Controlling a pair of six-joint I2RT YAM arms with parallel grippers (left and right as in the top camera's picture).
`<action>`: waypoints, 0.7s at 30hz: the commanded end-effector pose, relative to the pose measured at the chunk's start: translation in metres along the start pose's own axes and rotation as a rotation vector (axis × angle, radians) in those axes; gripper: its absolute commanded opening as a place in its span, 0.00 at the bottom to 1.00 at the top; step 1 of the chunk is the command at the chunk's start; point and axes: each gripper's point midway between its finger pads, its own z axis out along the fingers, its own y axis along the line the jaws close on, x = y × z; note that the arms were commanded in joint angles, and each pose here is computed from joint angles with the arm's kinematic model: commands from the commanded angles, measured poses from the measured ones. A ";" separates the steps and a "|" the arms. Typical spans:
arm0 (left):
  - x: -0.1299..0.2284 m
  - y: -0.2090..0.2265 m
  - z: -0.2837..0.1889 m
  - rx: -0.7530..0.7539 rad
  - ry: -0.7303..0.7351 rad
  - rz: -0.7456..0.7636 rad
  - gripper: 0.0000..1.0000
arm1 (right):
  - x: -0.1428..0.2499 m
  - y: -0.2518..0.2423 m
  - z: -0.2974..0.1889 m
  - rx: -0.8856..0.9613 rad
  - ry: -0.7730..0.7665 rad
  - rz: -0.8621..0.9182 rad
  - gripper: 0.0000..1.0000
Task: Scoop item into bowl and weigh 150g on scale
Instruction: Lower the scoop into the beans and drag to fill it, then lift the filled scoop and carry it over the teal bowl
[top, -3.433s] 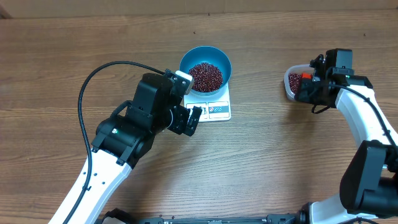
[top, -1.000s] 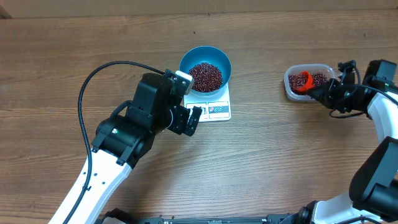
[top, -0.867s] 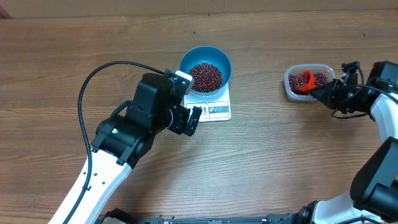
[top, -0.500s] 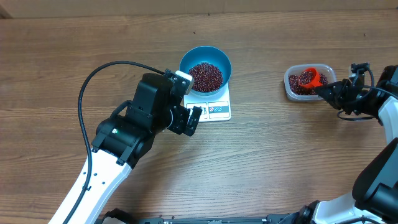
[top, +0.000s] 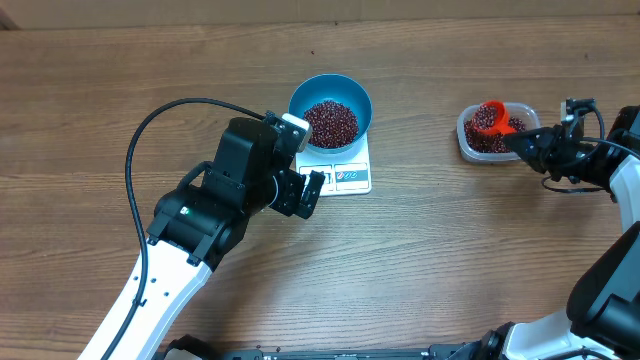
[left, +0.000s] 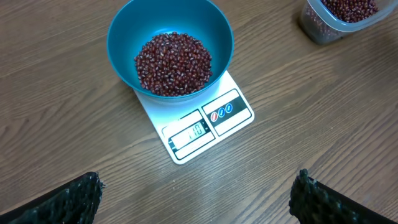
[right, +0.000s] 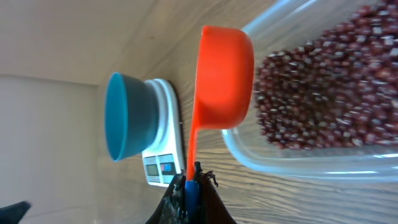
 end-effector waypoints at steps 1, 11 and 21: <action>0.004 0.001 0.003 0.004 0.012 0.018 1.00 | 0.001 0.013 0.000 -0.105 0.001 -0.010 0.04; 0.004 0.001 0.003 0.004 0.012 0.018 0.99 | 0.001 0.034 -0.002 -0.223 0.002 -0.013 0.04; 0.004 0.001 0.003 0.004 0.012 0.018 1.00 | 0.005 0.050 0.001 -0.295 0.021 -0.021 0.04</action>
